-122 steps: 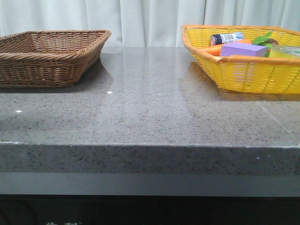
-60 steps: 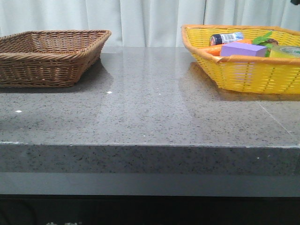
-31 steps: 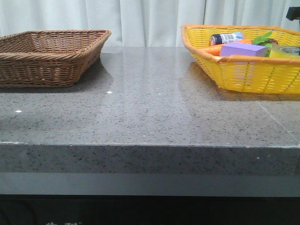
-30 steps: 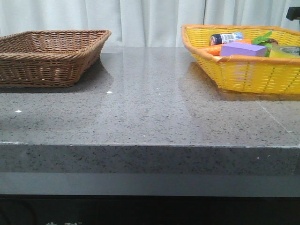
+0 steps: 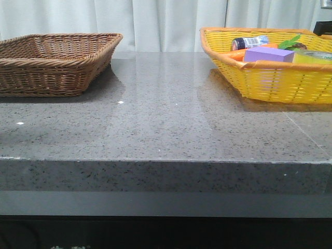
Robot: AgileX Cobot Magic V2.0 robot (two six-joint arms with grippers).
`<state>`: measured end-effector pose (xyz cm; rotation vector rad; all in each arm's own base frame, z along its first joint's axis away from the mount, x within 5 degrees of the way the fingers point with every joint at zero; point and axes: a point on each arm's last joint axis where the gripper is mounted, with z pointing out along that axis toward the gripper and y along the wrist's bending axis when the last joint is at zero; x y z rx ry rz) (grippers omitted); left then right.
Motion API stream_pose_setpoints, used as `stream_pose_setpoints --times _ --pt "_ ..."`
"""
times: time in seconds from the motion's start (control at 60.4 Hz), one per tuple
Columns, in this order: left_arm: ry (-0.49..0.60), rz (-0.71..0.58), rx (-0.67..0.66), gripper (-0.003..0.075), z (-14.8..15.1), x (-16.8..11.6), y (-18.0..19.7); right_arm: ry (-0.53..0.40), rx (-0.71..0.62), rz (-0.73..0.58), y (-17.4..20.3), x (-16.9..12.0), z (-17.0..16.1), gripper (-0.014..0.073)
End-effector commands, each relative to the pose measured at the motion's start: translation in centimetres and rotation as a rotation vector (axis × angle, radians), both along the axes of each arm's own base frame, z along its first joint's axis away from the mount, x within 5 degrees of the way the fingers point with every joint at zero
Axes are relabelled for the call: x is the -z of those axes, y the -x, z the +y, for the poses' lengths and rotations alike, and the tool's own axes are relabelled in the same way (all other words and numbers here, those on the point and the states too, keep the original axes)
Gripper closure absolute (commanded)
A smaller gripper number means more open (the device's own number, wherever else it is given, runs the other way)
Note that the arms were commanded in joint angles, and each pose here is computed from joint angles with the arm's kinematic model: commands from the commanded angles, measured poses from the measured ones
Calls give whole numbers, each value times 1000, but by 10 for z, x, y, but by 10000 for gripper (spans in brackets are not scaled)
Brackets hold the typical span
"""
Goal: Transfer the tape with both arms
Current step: 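Grasp the yellow tape roll with the right gripper and lift it, then carry the tape roll toward the table center and lower it down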
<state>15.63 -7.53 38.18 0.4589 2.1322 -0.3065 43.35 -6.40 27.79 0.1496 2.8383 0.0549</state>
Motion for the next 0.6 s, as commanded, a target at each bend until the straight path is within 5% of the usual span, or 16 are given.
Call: stream_pose_setpoints --times 0.0,0.58 --pt "57 -94 4 230 -2 -18 -1 -13 -1 -85 7 -35 1 477" --pt "57 -94 4 230 -2 -18 -1 -16 -68 -361 61 -153 28 477"
